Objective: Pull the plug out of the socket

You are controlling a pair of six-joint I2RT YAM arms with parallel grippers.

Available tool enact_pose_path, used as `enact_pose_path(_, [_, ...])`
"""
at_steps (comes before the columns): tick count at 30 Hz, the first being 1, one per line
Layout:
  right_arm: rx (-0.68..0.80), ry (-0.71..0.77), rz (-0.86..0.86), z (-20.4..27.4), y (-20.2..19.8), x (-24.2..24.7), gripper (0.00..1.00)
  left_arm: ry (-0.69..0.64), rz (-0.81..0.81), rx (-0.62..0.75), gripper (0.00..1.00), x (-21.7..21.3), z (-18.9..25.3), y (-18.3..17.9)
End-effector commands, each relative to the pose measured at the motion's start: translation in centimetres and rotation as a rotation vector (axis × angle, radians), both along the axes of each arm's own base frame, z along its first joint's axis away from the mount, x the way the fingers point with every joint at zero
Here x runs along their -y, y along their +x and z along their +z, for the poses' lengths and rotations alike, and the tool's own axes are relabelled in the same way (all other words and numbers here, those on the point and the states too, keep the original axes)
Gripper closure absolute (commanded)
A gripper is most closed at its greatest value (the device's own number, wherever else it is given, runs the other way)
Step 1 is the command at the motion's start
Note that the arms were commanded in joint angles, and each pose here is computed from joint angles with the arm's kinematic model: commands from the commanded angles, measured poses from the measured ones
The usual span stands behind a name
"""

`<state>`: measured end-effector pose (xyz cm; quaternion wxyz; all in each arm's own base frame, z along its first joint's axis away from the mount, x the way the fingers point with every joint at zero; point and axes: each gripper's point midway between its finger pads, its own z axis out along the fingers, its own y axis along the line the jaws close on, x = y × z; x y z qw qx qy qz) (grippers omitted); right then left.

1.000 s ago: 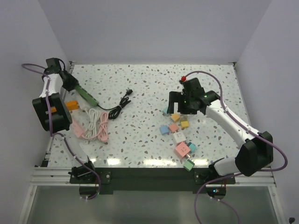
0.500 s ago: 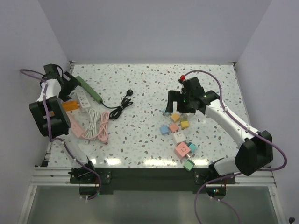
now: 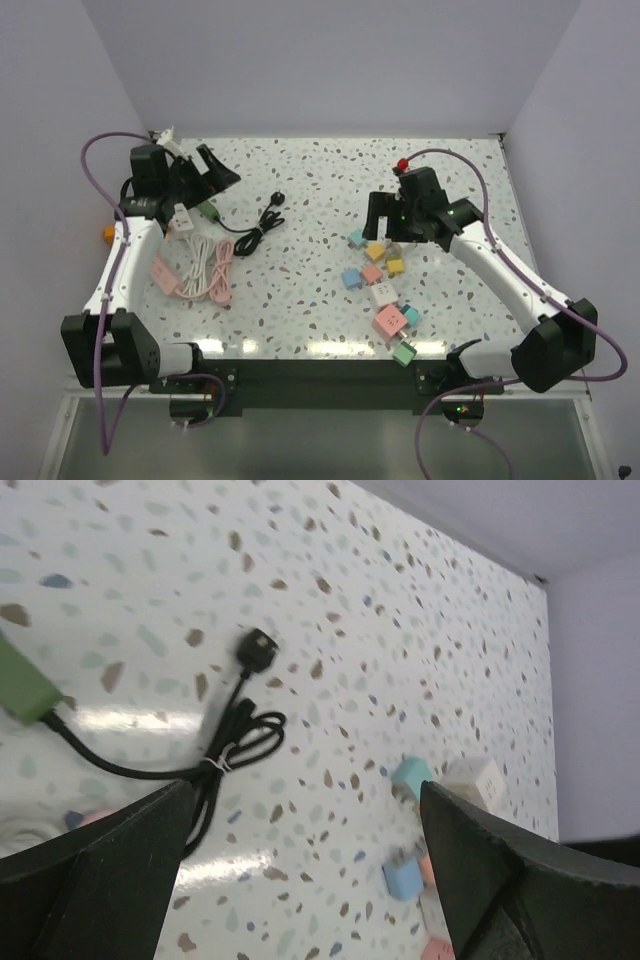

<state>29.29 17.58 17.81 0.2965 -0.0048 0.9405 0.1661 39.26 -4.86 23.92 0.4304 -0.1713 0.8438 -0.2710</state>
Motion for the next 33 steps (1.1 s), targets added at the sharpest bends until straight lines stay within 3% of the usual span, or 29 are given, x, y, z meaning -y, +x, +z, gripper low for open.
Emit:
enact_pose_path(1, [0.059,-0.041,-0.053,2.6,-1.2,2.4,0.01,-0.028,-0.184,0.142,0.00,4.1,1.9,-2.2])
enact_pose_path(13, [0.287,0.061,-0.042,10.0,-7.1,5.4,0.01,-0.039,-0.428,0.383,0.00,8.5,7.5,-9.4])
enact_pose_path(22, [0.385,0.046,-0.134,12.4,-10.5,9.2,0.01,-0.092,-0.556,0.497,0.00,10.3,10.7,-11.1])
enact_pose_path(33, [0.452,0.003,-0.270,15.1,-10.0,11.7,0.01,-0.102,-0.634,0.543,0.00,11.3,12.3,-11.6])
